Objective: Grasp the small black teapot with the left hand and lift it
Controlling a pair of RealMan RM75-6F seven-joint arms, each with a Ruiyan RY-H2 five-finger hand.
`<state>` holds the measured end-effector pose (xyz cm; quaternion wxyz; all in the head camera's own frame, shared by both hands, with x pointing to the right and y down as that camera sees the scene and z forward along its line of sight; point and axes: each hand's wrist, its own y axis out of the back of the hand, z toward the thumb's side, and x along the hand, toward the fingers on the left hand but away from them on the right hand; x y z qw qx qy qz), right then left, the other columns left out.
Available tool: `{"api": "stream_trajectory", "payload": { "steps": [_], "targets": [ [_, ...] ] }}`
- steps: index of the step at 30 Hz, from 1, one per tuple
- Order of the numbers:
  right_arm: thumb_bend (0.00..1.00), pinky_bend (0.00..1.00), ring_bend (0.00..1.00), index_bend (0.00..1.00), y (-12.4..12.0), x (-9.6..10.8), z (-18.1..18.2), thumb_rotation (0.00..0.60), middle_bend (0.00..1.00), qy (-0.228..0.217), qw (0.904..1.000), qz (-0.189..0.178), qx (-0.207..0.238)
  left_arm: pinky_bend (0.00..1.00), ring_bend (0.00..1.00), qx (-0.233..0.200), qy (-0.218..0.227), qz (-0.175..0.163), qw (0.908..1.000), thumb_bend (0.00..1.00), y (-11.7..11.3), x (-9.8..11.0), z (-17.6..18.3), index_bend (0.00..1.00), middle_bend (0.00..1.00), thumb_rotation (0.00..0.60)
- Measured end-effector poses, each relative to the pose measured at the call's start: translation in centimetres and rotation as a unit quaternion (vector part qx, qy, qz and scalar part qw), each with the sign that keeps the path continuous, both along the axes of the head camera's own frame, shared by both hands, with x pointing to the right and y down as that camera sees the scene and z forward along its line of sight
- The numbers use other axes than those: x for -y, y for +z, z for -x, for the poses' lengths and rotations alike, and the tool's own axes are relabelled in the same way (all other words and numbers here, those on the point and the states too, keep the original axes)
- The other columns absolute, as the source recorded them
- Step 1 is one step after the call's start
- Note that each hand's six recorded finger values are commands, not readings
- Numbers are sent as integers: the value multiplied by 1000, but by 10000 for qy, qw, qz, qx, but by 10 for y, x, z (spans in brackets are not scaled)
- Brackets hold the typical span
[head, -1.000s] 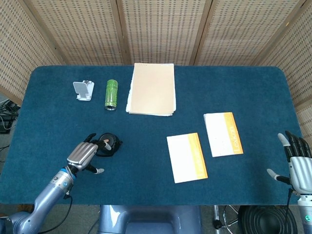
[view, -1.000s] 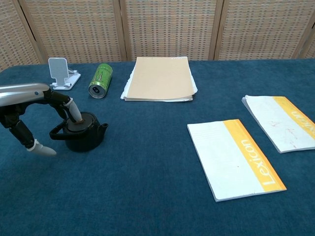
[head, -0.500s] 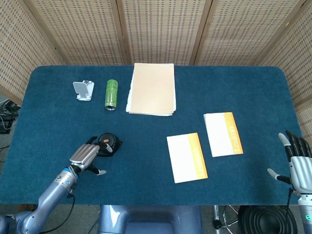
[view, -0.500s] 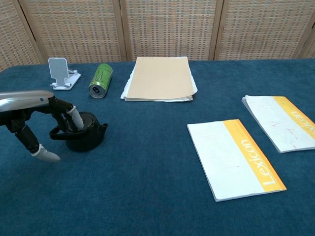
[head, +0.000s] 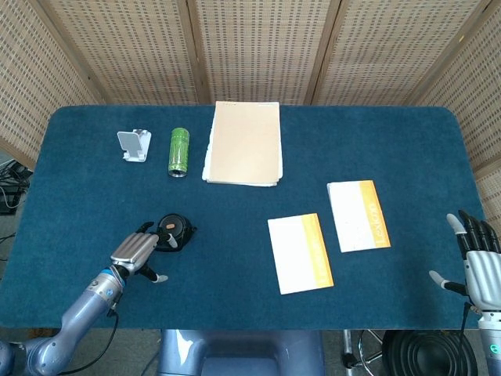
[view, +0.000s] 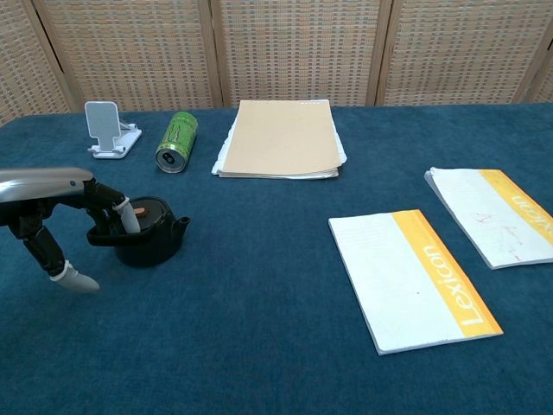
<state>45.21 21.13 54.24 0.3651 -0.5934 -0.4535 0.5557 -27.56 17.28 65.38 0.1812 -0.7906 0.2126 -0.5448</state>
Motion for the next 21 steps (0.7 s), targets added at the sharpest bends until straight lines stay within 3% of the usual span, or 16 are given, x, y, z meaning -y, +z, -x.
{"api": "stream_trajectory", "payload": {
  "steps": [21],
  "targets": [
    [0, 0, 0, 0, 1, 0, -1, 600, 0, 21, 10000, 41, 34, 0, 316, 149, 204, 30, 9997, 0, 13, -9, -10, 350, 343, 600]
  ]
}}
